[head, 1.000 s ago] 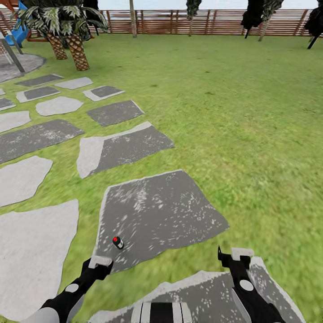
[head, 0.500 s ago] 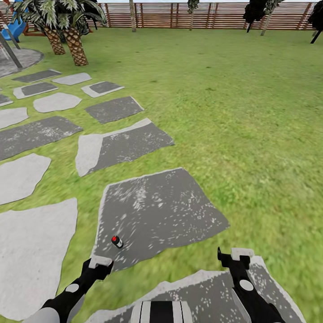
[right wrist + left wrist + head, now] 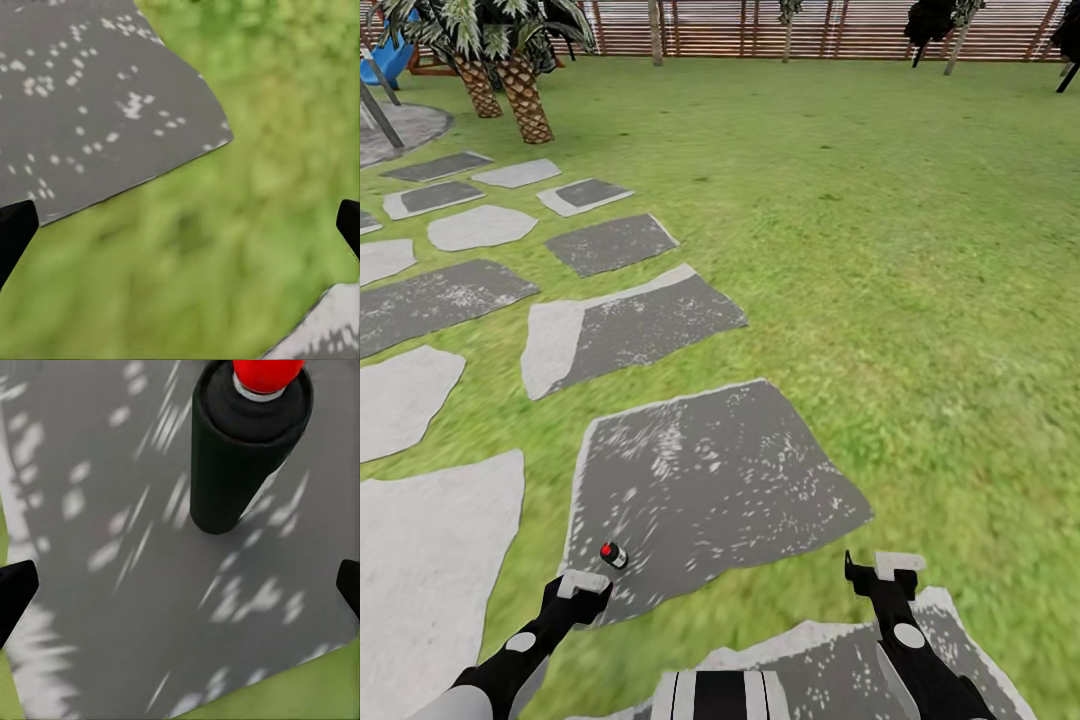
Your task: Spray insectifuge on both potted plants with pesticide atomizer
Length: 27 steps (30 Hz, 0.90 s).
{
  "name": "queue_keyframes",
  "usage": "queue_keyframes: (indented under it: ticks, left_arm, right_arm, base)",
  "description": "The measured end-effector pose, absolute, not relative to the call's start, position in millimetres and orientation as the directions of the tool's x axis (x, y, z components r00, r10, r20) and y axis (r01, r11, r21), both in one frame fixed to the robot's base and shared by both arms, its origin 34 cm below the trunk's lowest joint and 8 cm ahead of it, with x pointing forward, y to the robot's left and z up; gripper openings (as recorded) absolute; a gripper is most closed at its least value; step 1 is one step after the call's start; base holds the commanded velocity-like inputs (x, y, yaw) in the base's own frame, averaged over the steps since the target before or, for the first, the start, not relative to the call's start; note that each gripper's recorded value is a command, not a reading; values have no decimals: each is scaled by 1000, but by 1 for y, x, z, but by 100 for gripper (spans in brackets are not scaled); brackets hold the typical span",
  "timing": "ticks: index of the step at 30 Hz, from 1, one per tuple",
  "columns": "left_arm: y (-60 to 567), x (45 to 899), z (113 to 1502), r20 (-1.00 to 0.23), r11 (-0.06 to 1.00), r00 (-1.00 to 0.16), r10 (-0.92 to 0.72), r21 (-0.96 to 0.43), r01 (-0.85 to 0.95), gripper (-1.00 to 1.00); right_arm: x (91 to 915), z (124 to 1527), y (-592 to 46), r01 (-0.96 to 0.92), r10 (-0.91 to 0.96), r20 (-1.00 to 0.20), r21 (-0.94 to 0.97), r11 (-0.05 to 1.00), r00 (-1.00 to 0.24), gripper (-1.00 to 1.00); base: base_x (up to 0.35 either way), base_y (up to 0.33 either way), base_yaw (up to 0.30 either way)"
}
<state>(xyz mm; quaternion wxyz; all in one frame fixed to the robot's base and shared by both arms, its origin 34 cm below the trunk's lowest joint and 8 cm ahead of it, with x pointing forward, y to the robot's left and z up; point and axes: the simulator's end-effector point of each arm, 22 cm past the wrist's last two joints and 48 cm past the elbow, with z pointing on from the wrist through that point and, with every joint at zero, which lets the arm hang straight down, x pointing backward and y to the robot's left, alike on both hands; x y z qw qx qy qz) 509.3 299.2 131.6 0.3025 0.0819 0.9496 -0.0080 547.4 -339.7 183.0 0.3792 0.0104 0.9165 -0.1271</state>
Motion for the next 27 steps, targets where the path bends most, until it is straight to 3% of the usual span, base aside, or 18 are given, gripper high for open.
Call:
queue_keyframes:
  ticks: [27]
  left_arm:
    - [299,509,131,-575,987,-804,150,34,160,100]
  right_arm:
    - [547,183,-339,114,-78,-697,-225,968,-712,100]
  base:
    - [79,-48,0]
